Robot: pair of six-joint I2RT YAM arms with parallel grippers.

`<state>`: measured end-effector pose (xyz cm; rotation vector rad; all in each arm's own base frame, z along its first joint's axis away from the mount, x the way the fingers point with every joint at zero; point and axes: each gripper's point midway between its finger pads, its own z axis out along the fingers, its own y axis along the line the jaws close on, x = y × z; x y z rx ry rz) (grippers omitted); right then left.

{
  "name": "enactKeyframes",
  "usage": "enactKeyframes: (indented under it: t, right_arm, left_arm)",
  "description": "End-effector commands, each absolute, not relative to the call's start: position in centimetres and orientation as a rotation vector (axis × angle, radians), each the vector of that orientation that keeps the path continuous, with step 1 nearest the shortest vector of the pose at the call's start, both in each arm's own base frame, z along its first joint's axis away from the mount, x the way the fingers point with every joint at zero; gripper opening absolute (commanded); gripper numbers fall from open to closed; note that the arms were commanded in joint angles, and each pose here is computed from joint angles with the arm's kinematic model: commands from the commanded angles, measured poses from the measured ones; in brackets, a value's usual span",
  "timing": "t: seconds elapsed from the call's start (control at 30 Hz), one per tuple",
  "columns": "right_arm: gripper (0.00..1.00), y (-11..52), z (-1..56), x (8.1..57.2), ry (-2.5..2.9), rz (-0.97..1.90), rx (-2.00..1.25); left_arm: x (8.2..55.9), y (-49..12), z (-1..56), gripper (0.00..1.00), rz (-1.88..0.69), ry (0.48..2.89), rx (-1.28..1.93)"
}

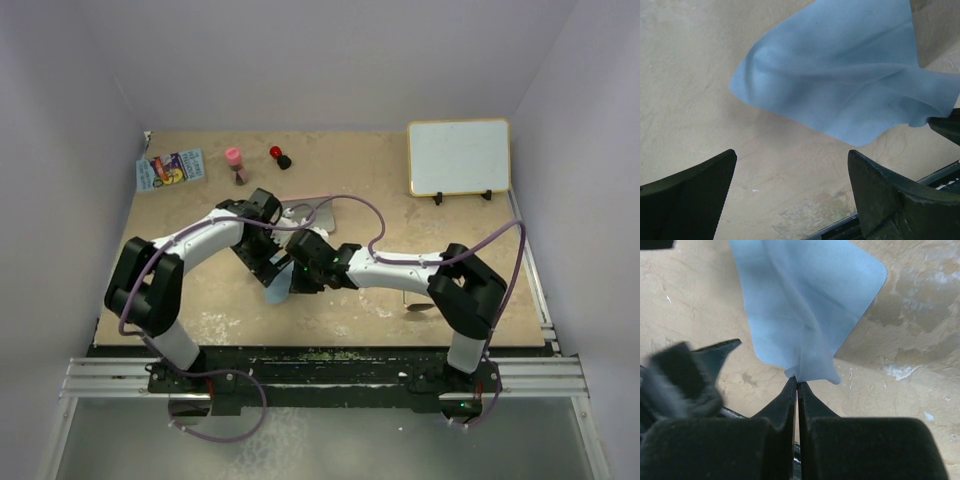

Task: Organize the sunglasses
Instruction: Fold the glasses cleaning cloth at the center of the board.

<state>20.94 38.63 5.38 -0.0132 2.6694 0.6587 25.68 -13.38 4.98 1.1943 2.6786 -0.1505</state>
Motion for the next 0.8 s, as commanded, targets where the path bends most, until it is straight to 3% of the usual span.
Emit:
enactKeyframes:
  t: [0.0, 0.33, 0.77]
  right_arm:
    - [0.0, 38.7, 6.8, 21.6, 2.636, 0.685, -0.037]
    - [0.0, 39.3, 5.8, 21.7, 2.63, 0.752, 0.057]
    - [0.0, 37.6, 6.1, 23.1, 2.592, 0.796, 0.201]
  left_arm:
    - [24.9, -15.0, 4.1, 0.95, -0.246, 2.747, 1.24]
    - [24.0, -16.3, 2.8, 0.94, -0.256, 2.885, 1.173]
    - [23.8, -14.9, -1.1, 0.87, -0.038, 3.063, 1.121]
